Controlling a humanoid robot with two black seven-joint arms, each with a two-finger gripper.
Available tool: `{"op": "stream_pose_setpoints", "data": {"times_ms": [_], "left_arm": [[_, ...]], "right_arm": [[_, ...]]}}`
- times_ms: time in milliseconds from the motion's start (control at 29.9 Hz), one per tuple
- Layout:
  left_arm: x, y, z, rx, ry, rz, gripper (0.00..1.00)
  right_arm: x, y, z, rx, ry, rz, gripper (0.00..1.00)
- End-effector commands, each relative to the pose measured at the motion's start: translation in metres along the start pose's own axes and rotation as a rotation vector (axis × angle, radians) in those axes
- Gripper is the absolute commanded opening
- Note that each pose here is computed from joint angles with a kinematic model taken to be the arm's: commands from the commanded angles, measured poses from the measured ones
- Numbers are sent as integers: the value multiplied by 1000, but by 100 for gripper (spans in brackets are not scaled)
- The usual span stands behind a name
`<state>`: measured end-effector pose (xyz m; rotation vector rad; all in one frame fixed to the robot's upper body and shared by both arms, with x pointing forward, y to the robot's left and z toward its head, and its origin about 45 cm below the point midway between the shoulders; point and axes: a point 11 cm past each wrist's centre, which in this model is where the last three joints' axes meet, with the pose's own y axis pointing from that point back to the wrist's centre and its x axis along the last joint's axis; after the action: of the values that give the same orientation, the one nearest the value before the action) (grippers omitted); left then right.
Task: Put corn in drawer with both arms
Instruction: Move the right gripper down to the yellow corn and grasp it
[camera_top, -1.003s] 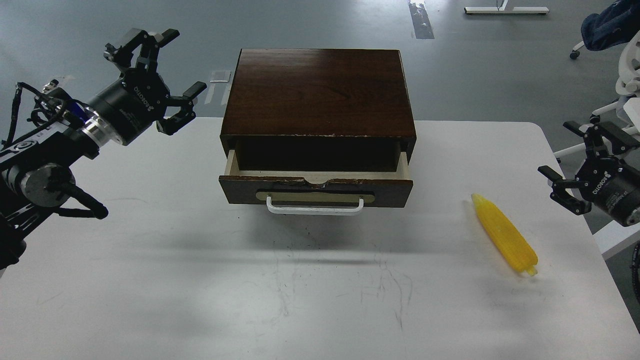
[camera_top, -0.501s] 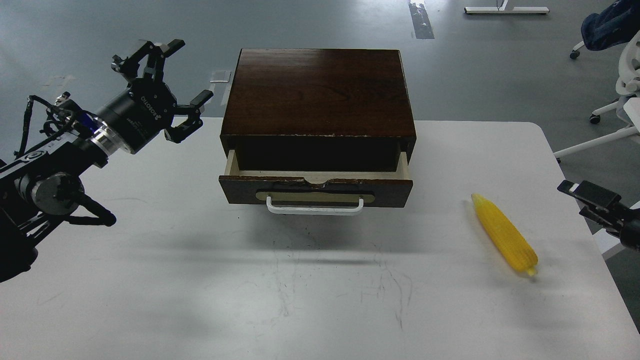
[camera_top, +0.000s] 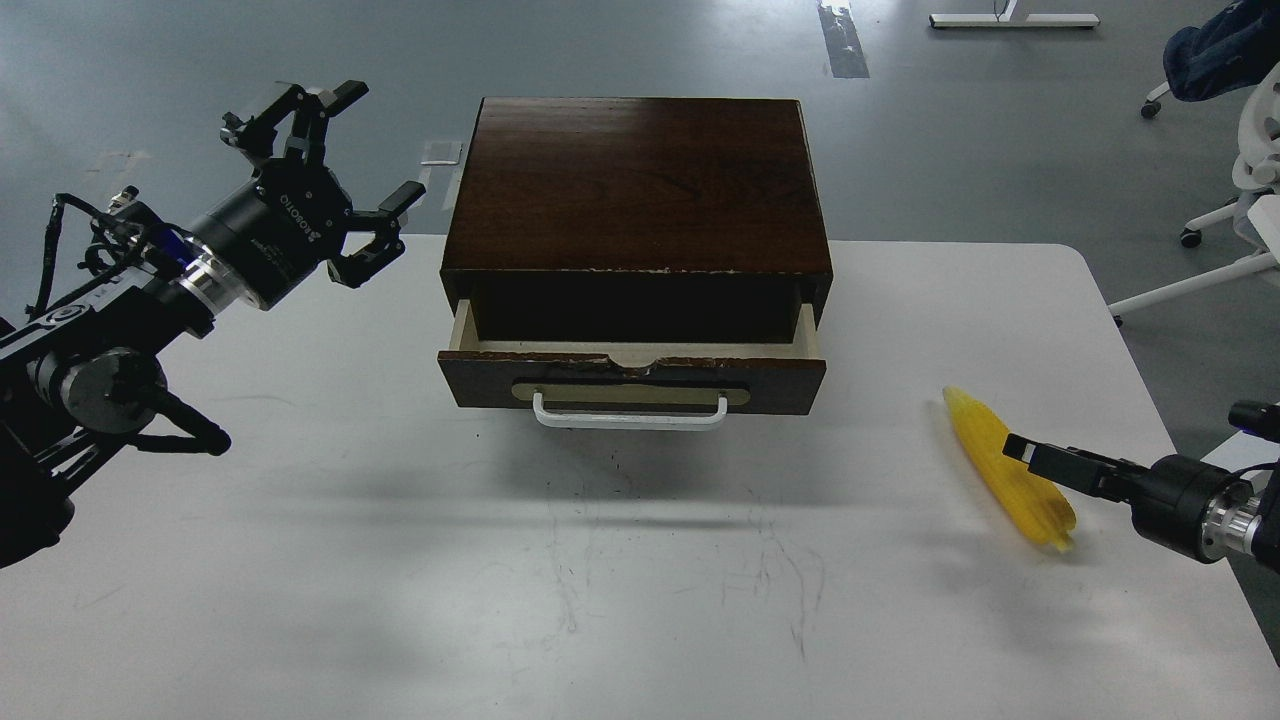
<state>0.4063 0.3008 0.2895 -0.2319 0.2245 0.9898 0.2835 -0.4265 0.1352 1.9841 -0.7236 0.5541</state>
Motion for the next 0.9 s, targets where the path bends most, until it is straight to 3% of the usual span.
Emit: {"op": "stream_pose_setpoints", "data": {"times_ms": [0,167,501,635,702,869], "left_arm": [[-2,-1,-1,1,2,-13,98],[-4,-1,-3,5,-1,-20,98],[-3,0,-6,10,3,-18,98],[-4,0,-5,8,4,-20,98],[-4,0,-5,7,3,-19,98],[-4,0,-5,7,3,-21,98]], "right_arm": [[-3,-3,-1,-1,23,-29,96],[-7,-7,-3,4,29,-50,85],[-16,-3,6,-23,35,-82,40],[-16,-2,5,-22,35,-83,12],[-15,-1,7,-26,34,-82,7],[-4,-1,-10,18,34,-69,6]]}}
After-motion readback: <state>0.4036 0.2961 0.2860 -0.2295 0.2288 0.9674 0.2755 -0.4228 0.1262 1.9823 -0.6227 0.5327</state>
